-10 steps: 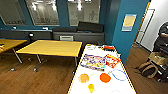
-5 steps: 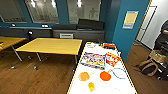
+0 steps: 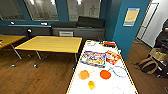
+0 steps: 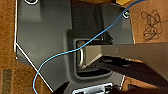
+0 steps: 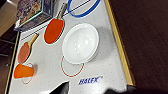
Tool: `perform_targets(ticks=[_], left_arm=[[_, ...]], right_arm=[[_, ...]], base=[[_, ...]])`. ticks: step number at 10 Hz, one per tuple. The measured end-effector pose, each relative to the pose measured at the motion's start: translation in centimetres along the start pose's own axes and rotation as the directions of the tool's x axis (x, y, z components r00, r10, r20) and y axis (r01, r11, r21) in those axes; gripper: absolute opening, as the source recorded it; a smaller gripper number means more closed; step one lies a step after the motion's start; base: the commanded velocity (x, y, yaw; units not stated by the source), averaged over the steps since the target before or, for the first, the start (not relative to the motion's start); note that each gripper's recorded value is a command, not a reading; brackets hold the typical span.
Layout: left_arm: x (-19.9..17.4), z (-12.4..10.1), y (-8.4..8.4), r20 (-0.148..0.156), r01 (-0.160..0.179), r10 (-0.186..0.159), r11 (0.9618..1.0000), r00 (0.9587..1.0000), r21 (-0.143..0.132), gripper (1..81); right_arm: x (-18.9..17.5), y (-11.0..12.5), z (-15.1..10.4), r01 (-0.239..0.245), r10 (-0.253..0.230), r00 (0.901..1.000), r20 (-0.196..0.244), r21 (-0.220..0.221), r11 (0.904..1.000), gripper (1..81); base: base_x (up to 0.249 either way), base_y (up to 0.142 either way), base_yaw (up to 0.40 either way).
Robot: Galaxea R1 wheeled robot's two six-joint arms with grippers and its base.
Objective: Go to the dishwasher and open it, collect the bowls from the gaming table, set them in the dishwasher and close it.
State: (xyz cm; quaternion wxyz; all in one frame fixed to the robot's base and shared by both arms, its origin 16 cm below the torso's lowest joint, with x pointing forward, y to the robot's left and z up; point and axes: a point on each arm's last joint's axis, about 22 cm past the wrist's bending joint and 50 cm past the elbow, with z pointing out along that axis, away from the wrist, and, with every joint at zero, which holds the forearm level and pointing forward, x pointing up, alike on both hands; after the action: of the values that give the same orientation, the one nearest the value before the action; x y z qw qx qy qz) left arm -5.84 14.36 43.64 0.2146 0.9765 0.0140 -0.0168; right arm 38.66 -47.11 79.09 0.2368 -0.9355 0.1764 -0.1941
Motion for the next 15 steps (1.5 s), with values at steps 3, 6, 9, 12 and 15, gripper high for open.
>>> perform_targets(ticks=[3, 6, 9, 12, 15], left_arm=[[-2.3, -0.1, 0.0, 0.057, 0.028, -0.028, 0.9996, 0.9980, 0.002, 81.1], [-2.3, -0.1, 0.0, 0.059, 0.030, -0.030, 0.9995, 0.9978, 0.002, 81.1], [-2.4, -0.1, 0.0, 0.061, 0.031, -0.031, 0.9995, 0.9977, 0.003, 81.1], [-2.4, -0.1, 0.0, 0.061, 0.031, -0.031, 0.9995, 0.9977, 0.003, 81.1], [-2.4, -0.1, 0.0, 0.063, 0.031, -0.031, 0.9995, 0.9976, 0.003, 81.1]], right_arm=[[1.2, 3.5, 1.4, -0.036, 0.038, 0.9988, 0.030, -0.080, 0.9962, 81.1], [1.9, 3.0, 2.6, -0.063, 0.065, 0.9972, 0.035, -0.073, 0.9954, 81.1], [3.4, 1.6, 4.3, -0.076, 0.078, 0.9965, 0.029, -0.050, 0.9958, 81.1], [4.3, 3.8, 4.9, -0.136, 0.139, 0.9899, 0.028, -0.097, 0.9860, 81.1], [4.5, 2.1, 7.4, -0.232, 0.234, 0.9714, 0.037, -0.060, 0.9709, 81.1]], base=[[0.000, 0.000, 0.000], [0.000, 0.000, 0.000], [0.000, 0.000, 0.000], [0.000, 0.000, 0.000], [0.000, 0.000, 0.000]])
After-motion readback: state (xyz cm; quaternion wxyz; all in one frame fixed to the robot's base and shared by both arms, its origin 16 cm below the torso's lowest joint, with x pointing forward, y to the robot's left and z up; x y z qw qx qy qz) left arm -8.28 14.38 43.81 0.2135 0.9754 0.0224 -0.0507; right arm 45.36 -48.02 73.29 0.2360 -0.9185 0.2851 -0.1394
